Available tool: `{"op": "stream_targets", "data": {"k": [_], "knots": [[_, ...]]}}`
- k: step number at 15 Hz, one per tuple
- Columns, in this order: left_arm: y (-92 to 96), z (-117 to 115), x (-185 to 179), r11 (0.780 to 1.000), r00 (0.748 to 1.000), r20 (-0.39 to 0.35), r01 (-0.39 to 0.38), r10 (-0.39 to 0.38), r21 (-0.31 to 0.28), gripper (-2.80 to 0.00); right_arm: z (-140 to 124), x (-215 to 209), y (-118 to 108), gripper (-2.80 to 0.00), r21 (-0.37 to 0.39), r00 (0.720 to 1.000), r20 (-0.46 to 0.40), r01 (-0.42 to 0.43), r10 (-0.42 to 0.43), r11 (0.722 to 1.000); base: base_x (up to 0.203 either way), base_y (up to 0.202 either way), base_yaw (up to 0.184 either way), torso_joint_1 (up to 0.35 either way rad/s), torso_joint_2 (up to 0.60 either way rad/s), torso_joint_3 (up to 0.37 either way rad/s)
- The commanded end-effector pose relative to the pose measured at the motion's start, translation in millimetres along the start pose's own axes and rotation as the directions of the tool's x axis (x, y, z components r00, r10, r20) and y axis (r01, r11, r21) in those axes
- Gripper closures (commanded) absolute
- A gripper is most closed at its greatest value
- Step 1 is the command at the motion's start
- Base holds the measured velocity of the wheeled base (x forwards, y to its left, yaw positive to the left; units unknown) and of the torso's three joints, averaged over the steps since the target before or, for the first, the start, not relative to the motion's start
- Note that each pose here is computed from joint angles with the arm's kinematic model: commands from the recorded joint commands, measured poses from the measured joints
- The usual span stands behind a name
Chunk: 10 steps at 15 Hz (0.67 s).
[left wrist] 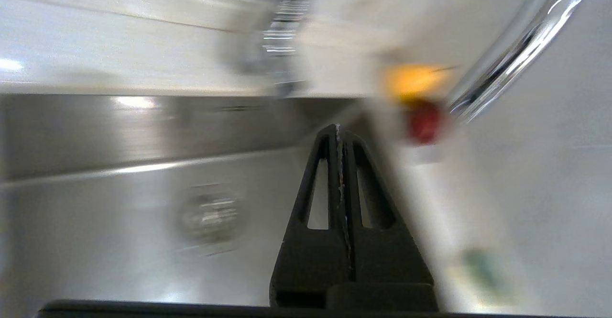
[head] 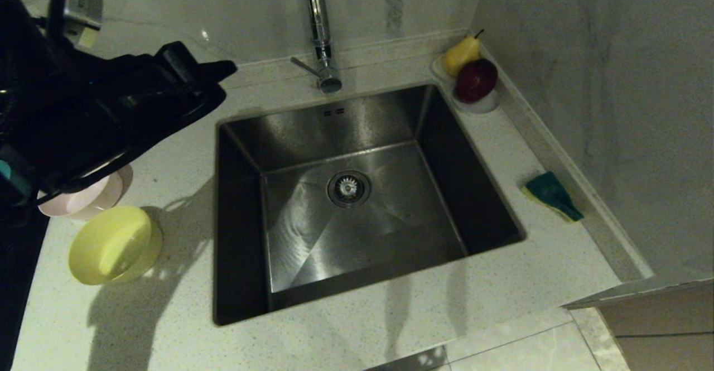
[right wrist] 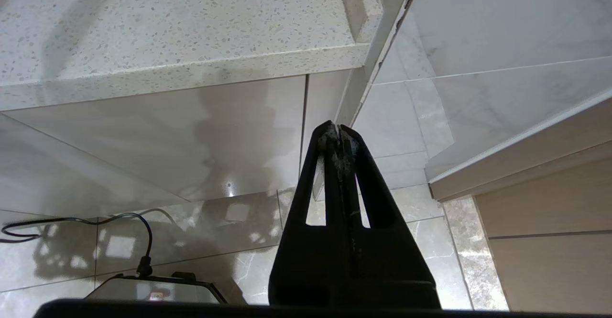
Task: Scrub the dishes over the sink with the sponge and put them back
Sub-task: Place the bowl on the bowl
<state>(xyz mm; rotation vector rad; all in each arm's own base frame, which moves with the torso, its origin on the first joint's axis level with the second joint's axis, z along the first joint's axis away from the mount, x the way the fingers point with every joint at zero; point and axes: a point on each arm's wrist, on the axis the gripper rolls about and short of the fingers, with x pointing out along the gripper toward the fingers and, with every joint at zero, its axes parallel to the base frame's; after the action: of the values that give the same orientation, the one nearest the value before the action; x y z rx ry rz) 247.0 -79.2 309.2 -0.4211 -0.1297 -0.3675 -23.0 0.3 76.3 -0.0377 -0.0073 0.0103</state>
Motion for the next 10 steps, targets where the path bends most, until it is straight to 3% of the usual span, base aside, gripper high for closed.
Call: {"op": "stream_targets", "data": {"k": [1, 2, 4, 5, 8, 9, 10], "knots": [[2.9, 25, -59, 0.958, 0.973, 0.147, -0.205, 0.177, 0.2, 0.0, 0, 0, 0, 0.0, -0.001, 1.0, -0.001, 0.0, 0.0, 1.0, 0.0, 0.0, 0.0, 0.0, 0.0, 0.0], [7.0, 33, -76, 0.92, 0.945, 0.204, -0.304, 0.257, 0.248, 0.0, 0, 0, 0, 0.0, -0.001, 1.0, -0.001, 0.0, 0.0, 1.0, 0.0, 0.0, 0.0, 0.0, 0.0, 0.0], [3.6, 49, -114, 0.842, 0.868, 0.305, -0.471, 0.391, 0.264, 0.0, 0, 0, 0, 0.0, -0.001, 1.0, -0.001, -0.002, 0.002, 1.0, 0.0, 0.0, 0.0, 0.0, 0.0, 0.0], [-0.6, 54, -136, 0.813, 0.844, 0.326, -0.514, 0.425, 0.273, 0.0, 0, 0, 0, 0.0, -0.001, 1.0, -0.001, 0.0, 0.0, 1.0, 0.0, 0.0, 0.0, 0.0, 0.0, 0.0], [-7.9, 49, -207, 0.731, 0.816, 0.258, -0.578, 0.517, 0.363, 0.0, 0, 0, 0, 0.0, -0.001, 1.0, -0.001, 0.0, 0.0, 1.0, 0.0, 0.0, 0.0, 0.0, 0.0, 0.0], [-8.9, 46, -227, 0.689, 0.794, 0.243, -0.605, 0.557, 0.399, 0.0, 0, 0, 0, 0.0, -0.001, 1.0, -0.001, 0.0, 0.0, 1.0, 0.0, 0.0, 0.0, 0.0, 0.0, 0.0], [-8.8, 42, -244, 0.619, 0.742, 0.258, -0.663, 0.619, 0.422, 0.0, 0, 0, 0, 0.0, -0.001, 1.0, -0.001, 0.0, 0.0, 1.0, 0.0, 0.0, 0.0, 0.0, 0.0, 0.0]]}}
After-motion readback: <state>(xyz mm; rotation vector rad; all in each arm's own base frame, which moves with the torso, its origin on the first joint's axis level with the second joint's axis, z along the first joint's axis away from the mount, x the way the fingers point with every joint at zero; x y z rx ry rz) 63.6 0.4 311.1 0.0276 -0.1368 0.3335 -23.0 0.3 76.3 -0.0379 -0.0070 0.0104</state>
